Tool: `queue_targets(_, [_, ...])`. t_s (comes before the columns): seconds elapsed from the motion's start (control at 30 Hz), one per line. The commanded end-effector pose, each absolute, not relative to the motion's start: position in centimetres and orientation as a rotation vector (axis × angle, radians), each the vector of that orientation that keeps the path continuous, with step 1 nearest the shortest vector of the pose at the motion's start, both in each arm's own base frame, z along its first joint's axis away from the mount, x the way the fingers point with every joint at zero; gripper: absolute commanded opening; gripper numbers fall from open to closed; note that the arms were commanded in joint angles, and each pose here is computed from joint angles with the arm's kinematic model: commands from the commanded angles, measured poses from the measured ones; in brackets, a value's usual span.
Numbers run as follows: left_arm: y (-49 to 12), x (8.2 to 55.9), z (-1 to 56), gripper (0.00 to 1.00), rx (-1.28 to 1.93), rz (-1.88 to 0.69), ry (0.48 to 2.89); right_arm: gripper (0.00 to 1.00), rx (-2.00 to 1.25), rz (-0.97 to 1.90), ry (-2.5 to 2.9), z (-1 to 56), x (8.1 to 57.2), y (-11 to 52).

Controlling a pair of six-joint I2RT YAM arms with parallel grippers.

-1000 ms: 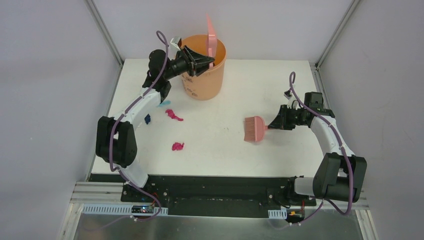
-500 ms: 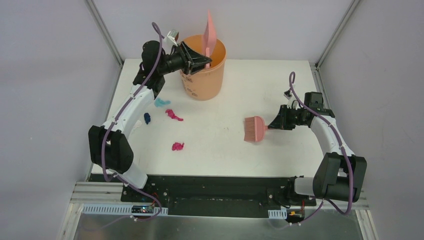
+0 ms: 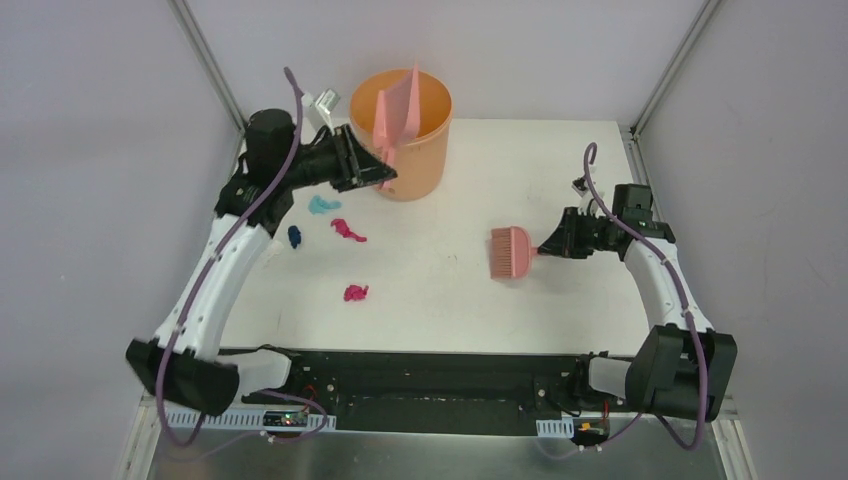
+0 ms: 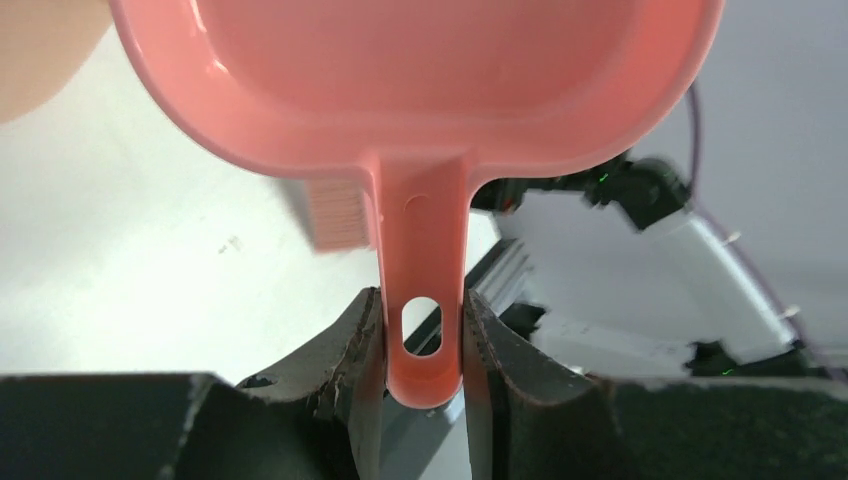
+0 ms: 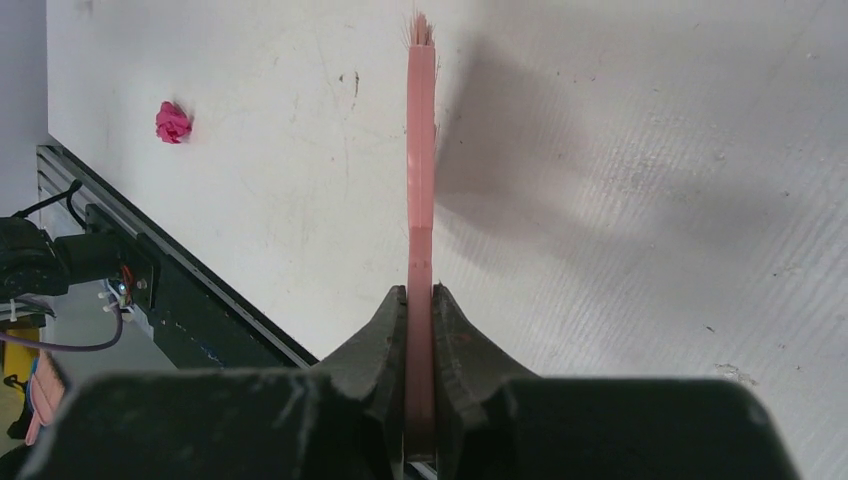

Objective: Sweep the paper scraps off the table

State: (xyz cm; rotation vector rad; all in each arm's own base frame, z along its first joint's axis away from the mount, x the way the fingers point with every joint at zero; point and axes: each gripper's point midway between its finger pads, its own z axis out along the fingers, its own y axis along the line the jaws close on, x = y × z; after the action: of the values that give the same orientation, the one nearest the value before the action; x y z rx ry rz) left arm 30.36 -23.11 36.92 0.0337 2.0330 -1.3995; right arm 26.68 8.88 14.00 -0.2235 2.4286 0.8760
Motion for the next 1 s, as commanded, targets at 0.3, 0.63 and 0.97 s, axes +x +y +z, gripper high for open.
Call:
queue_targets(0.3, [-9.6,18.1,27.9,0.00,0.028,-0.531,2.220,0.00,-0.762,1.074,2.253,22.7,23.2,19.5])
queue_targets(0.63, [-8.0,14.5,26.3,0.00,-0.210,-0.544,2.233,0.00,-0.998,1.154,2.235,25.8,24.5,34.8])
queue_targets(0.97, [-5.4,10.0,26.1,0.00,-0.314,-0.464,2.256,0.00,-0.702,1.324,2.110,26.6,28.7,49.4])
